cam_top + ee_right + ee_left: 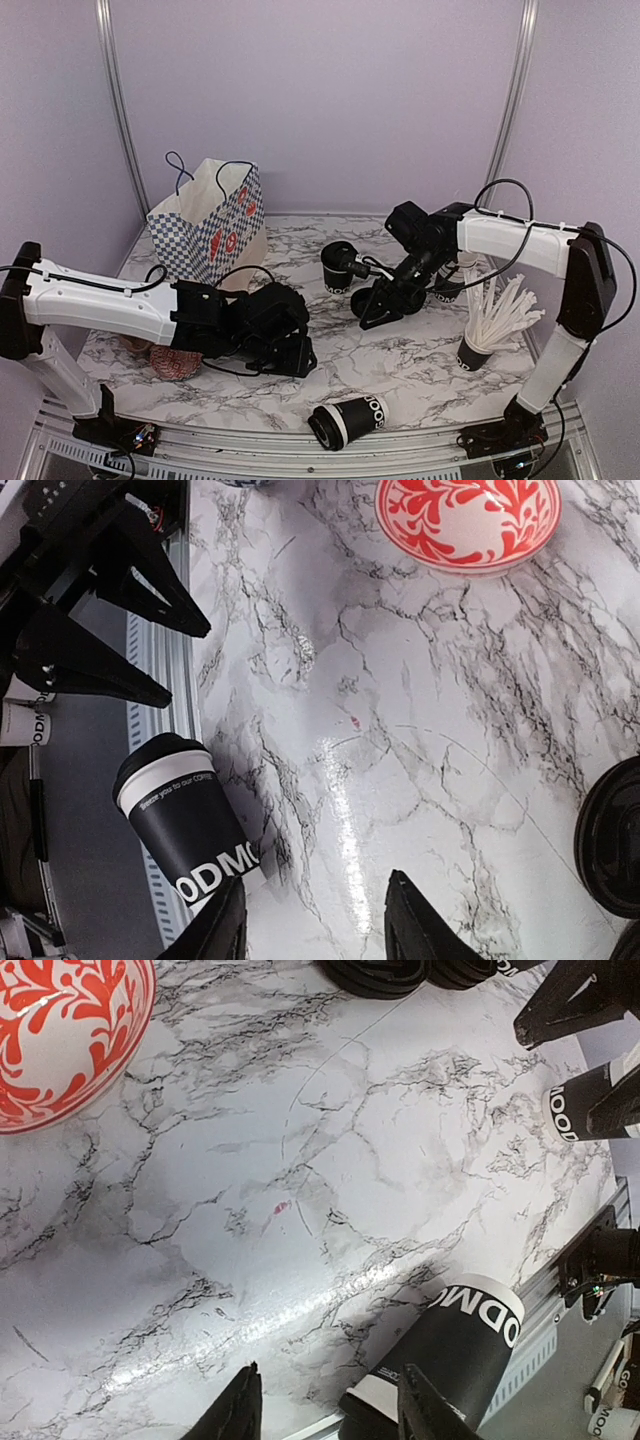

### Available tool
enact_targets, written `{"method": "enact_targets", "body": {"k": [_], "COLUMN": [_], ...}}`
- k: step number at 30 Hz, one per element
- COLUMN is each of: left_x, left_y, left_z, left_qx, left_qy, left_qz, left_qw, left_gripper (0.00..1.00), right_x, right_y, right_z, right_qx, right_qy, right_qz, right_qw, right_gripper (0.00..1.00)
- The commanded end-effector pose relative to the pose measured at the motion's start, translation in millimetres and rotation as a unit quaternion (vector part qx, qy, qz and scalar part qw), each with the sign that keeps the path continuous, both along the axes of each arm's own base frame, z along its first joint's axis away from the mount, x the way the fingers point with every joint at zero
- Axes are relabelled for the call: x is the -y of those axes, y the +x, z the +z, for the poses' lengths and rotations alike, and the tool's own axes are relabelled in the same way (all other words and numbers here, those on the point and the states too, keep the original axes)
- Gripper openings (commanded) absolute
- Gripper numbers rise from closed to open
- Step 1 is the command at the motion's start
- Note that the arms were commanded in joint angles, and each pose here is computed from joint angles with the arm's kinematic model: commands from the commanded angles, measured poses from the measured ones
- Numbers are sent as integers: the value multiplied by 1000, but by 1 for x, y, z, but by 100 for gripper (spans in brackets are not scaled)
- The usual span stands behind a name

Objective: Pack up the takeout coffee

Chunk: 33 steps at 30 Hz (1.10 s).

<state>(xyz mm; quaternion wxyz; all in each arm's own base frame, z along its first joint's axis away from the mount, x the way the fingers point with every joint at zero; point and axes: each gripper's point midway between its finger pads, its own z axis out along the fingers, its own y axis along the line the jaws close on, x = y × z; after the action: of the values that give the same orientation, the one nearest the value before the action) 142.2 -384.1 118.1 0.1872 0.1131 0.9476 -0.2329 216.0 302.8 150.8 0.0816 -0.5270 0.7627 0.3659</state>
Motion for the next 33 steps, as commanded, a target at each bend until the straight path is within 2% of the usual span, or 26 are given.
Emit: {"method": "enact_targets", "body": {"k": [1,4,5,7,10,14,25,33], "left_x": [-8,-32,-43,-59,-72,-75,-75,-77], "left_y": [2,10,15,21,30,34,38,37], "left_z": [22,28,28,32,42,48,48,42], "left_qx": [76,136,151,175,200,205,203,196], "left_qy": [-1,16,21,18,16,9,11,16], "left_qz": [-23,-8,8,31,56,73,87,85], "left_qw": [997,990,988,984,978,976,975,977], "left_gripper": [55,68,72,77,78,78,78,77], "right_x": [8,17,15,14,10,10,19,18], "right_y": [-32,-65,-73,-98,-136,-151,-206,-212], "right_z": [19,18,14,-1,-21,-51,-81,-87], "right_qx": [39,97,131,180,219,243,227,211], "right_qy": [63,77,76,59,38,-13,-33,-28], "right_qz": [100,165,183,221,276,305,388,394], "right_qw": [992,979,971,957,935,921,893,894], "right_gripper": [57,92,98,99,99,99,99,98]}}
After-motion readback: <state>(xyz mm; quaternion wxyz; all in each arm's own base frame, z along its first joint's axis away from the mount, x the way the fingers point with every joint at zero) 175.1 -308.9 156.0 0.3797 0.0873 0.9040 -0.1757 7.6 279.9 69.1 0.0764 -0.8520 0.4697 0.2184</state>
